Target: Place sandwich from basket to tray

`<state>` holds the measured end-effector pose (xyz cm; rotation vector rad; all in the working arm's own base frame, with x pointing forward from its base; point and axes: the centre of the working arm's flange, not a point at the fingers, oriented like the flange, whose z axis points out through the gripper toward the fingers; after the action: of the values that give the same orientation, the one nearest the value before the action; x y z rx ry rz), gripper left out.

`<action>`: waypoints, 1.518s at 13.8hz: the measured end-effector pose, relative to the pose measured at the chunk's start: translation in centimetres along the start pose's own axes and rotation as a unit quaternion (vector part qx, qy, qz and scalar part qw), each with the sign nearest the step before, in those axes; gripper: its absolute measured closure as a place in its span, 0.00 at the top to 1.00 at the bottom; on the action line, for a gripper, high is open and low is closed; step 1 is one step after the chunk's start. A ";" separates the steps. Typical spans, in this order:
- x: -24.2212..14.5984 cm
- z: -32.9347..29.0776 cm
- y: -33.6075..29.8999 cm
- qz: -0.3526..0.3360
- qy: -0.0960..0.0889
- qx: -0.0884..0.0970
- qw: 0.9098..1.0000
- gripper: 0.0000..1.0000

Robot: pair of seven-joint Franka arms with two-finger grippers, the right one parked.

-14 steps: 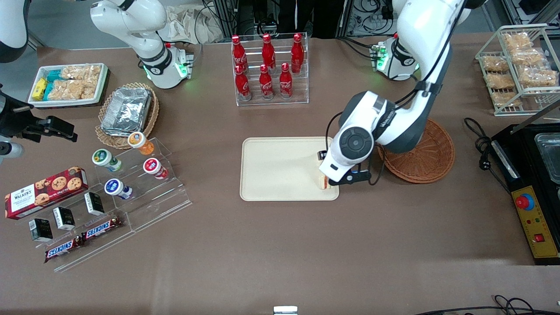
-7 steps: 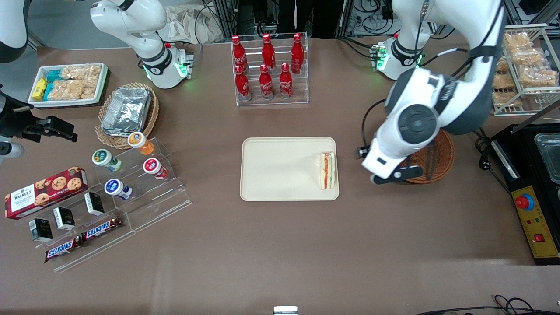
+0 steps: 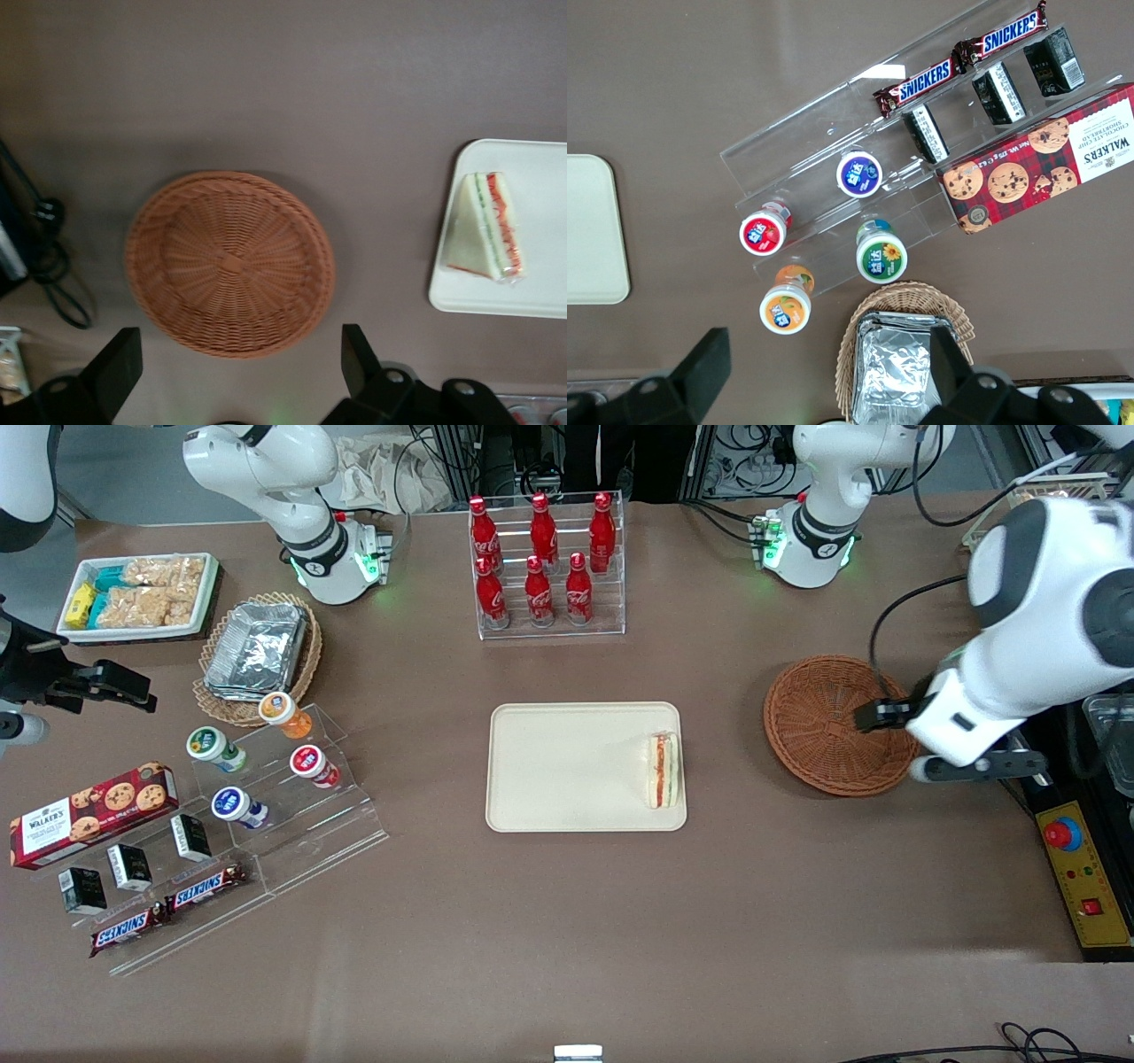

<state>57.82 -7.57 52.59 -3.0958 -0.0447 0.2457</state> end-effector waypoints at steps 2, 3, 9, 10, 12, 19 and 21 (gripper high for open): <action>-0.5 -1.5 -2.8 0.005 0.013 -0.004 1.000 1.00; -0.7 -2.1 -4.1 0.005 0.019 -0.005 1.000 1.00; -1.5 -6.6 -8.7 0.021 0.065 -0.007 0.998 1.00; -1.5 -7.0 -9.4 0.028 0.070 -0.007 0.997 1.00; -1.5 -7.2 -10.3 0.031 0.072 -0.006 0.997 1.00; -1.6 -7.4 -10.6 0.029 0.074 -0.006 0.997 1.00; -1.6 -7.3 -10.6 0.029 0.074 -0.006 0.997 1.00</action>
<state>57.17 2.78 60.49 -3.1209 0.0476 0.0187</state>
